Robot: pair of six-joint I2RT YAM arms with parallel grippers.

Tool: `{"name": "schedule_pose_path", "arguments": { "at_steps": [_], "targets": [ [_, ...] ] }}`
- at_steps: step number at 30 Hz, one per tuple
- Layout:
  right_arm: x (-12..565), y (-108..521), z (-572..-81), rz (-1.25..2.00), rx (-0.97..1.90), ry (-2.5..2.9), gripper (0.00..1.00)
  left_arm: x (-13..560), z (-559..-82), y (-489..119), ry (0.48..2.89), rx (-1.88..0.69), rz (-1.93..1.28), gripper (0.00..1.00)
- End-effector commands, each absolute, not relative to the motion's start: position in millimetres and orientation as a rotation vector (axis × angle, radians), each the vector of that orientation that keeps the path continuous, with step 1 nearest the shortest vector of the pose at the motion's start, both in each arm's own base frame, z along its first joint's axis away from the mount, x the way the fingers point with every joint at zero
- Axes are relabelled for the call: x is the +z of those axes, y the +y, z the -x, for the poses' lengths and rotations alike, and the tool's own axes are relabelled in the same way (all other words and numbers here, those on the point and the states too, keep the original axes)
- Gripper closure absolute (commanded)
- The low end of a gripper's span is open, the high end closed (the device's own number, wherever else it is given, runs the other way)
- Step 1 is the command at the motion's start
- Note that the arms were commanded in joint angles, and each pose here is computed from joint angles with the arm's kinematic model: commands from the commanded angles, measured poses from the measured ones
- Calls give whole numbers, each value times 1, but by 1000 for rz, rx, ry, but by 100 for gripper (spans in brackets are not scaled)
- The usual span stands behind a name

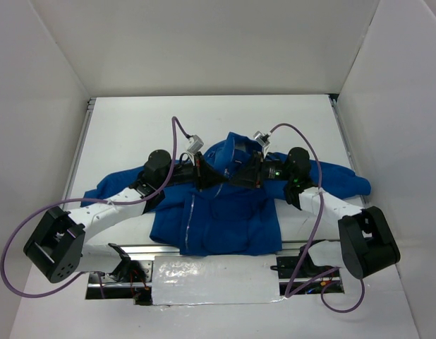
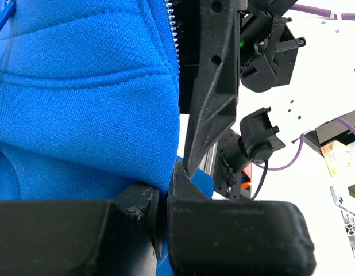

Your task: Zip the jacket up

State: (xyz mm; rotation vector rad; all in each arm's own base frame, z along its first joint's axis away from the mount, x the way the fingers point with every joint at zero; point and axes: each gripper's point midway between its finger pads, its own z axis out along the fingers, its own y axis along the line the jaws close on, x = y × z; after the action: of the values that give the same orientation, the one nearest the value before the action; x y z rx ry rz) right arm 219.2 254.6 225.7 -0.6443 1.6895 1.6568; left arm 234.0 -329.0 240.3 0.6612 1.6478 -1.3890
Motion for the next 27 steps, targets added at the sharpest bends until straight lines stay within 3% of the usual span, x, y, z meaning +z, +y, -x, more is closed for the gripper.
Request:
{"name": "schedule_pose_path", "arguments": {
  "at_steps": [1,4,6,15,27],
  "targets": [
    [249,253,-221,710,1611,1585,64,278,-224,-332,1475,-1415,-760,100],
    [248,251,-223,702,1595,1604,73,277,-223,-332,1478,-1417,-765,100],
    [250,251,-225,703,1573,1602,73,276,-223,-332,1478,-1417,-765,100],
    [250,251,-229,678,1566,1633,100,278,-221,-332,1472,-1422,-774,100],
    [264,249,-235,175,1777,1853,100,256,-238,-328,1552,-1279,-774,100]
  ]
}}
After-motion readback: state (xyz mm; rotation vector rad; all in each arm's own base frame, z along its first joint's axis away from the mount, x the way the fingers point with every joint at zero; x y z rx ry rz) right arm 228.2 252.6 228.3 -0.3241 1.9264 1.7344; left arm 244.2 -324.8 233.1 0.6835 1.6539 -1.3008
